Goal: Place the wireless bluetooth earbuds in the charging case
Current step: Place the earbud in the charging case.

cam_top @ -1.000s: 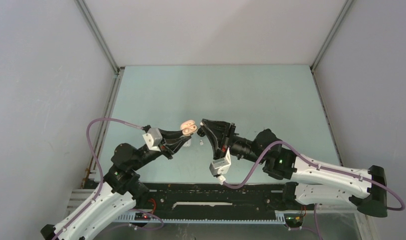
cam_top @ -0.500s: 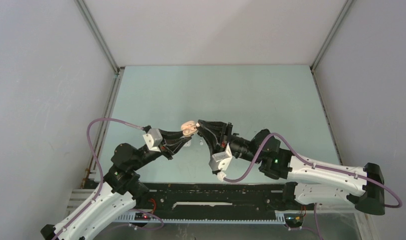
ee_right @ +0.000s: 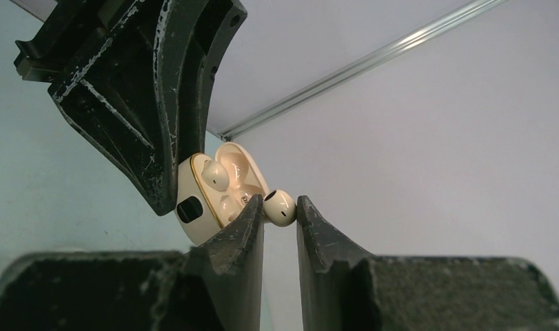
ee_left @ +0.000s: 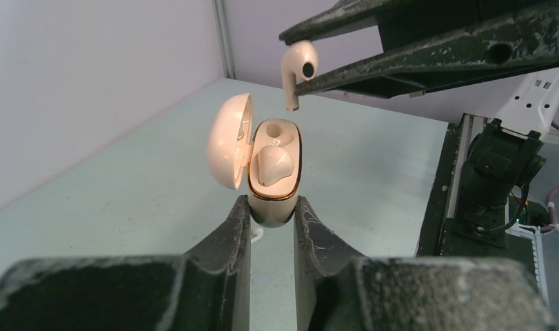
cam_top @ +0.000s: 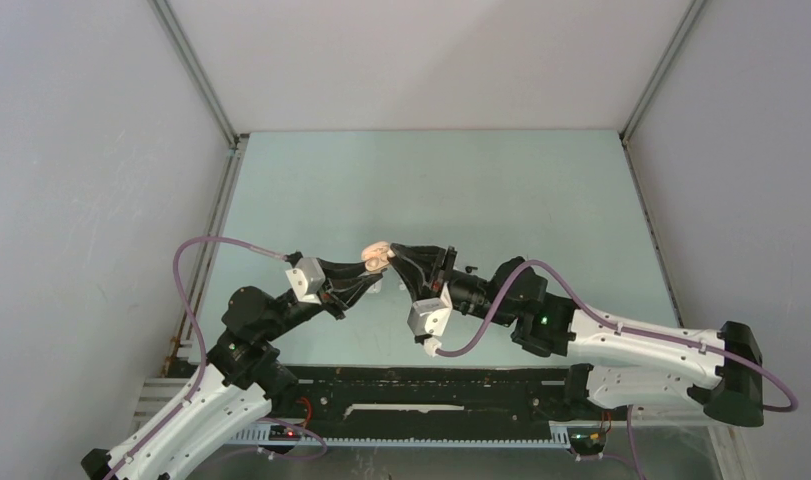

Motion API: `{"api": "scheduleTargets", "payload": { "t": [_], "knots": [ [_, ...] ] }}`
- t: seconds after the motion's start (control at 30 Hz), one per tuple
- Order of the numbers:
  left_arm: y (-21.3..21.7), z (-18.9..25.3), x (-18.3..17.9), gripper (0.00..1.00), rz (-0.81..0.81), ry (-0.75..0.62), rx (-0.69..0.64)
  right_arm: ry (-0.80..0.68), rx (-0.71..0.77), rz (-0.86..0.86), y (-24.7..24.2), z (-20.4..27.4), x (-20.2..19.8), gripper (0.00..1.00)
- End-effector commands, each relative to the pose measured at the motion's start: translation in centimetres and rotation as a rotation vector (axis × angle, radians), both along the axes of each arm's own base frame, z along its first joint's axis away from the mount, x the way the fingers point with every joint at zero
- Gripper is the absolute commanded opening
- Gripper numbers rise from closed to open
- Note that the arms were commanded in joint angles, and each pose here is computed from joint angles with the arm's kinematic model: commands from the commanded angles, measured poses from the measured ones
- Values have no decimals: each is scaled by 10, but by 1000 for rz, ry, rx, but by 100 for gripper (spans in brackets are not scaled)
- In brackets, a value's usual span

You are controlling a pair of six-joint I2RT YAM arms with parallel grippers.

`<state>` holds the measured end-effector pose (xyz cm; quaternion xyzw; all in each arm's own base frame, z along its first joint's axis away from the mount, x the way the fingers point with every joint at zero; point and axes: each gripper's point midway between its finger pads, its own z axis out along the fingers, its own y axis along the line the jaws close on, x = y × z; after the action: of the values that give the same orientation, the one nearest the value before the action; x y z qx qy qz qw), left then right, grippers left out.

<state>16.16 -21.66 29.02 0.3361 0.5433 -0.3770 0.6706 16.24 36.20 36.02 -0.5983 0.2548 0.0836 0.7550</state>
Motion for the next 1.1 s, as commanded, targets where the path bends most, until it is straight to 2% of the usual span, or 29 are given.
{"api": "scheduleTargets", "payload": {
  "t": [0.0, 0.8, 0.97, 1.07],
  "knots": [
    [-1, 6, -3, 0, -15, -45, -5, -10, 31, -18, 1, 17, 2, 0],
    [1, 6, -3, 0, -9, -47, 0, -35, -50, -35, 8, -2, 8, 0],
    [1, 6, -3, 0, -9, -47, 0, -33, -59, -42, 8, -5, 9, 15],
    [1, 6, -3, 0, -7, -47, 0, -14, -70, -48, 8, -5, 11, 16]
  ]
}}
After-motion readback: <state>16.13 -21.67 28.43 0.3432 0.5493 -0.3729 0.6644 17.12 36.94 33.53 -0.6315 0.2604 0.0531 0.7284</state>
